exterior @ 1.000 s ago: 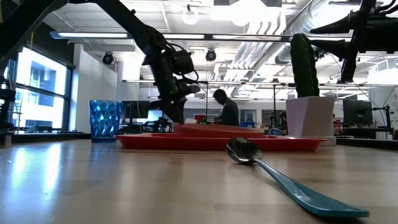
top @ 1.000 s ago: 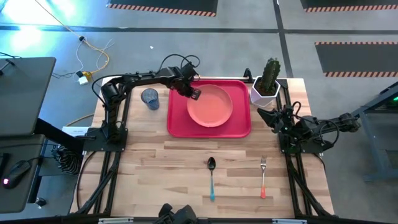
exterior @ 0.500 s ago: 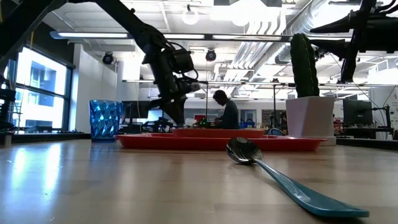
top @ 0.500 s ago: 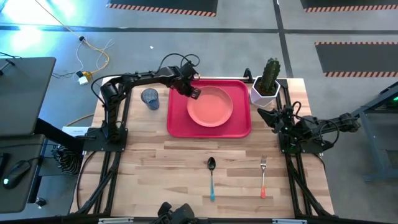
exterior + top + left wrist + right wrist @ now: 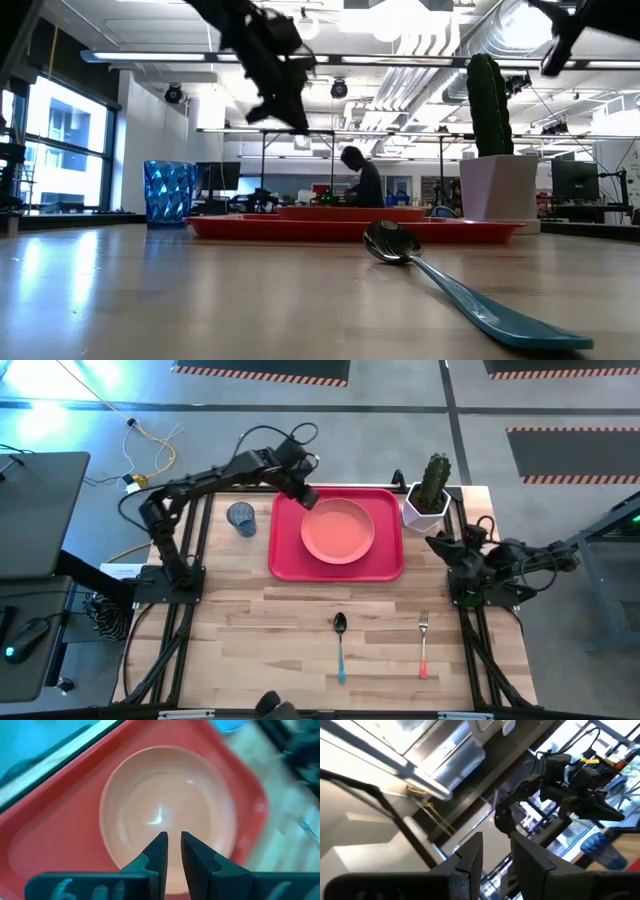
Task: Pick and place plate/cup/fork/spoon on tray
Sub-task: Put the white orange fork on the right side of the orange plate
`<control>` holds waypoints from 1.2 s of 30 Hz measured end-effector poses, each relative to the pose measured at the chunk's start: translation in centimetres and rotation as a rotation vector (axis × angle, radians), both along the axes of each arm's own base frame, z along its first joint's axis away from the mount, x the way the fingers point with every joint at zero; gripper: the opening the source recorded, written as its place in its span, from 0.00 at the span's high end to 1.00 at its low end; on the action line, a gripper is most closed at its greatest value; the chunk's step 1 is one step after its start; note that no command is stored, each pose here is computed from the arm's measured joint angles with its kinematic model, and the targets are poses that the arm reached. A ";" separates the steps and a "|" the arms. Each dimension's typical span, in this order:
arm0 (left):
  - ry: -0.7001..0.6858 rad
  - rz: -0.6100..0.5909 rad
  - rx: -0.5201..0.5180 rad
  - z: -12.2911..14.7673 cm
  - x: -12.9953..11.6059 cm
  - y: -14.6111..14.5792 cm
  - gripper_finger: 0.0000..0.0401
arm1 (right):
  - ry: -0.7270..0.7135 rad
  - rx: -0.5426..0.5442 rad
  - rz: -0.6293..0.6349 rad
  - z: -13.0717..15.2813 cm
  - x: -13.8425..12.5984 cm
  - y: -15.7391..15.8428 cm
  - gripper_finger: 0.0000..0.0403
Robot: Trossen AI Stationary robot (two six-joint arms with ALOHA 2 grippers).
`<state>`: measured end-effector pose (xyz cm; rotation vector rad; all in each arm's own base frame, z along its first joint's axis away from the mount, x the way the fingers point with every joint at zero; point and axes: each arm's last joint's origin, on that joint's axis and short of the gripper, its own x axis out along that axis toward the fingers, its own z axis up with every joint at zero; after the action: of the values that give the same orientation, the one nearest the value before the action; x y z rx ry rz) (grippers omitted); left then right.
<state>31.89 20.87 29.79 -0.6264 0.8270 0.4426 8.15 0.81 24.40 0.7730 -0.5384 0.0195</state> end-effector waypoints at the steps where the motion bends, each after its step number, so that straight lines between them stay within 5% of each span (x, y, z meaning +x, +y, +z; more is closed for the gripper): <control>1: -0.010 -0.022 0.009 0.8 -0.4 -0.4 0.89 | 0.017 -0.011 0.012 0.8 0.0 0.0 0.77; 7: -0.089 -0.091 0.099 5.0 -2.4 -2.9 0.89 | 0.280 0.030 0.050 5.1 0.6 0.2 0.77; 14: -0.132 -0.147 0.152 7.6 -4.0 -5.4 0.89 | 0.691 0.283 0.162 6.1 3.6 1.1 0.77; 25: -0.088 -0.264 0.147 7.5 -3.5 -8.2 0.89 | 1.054 0.585 0.352 3.1 9.6 4.5 0.77; 36: -0.054 -0.373 0.130 7.2 -2.7 -11.0 0.89 | 1.300 0.829 0.335 -0.1 10.2 9.0 0.77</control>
<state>29.15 9.84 37.00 -0.3507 0.8349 0.1372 18.35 9.78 24.29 1.4578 0.8920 -0.3960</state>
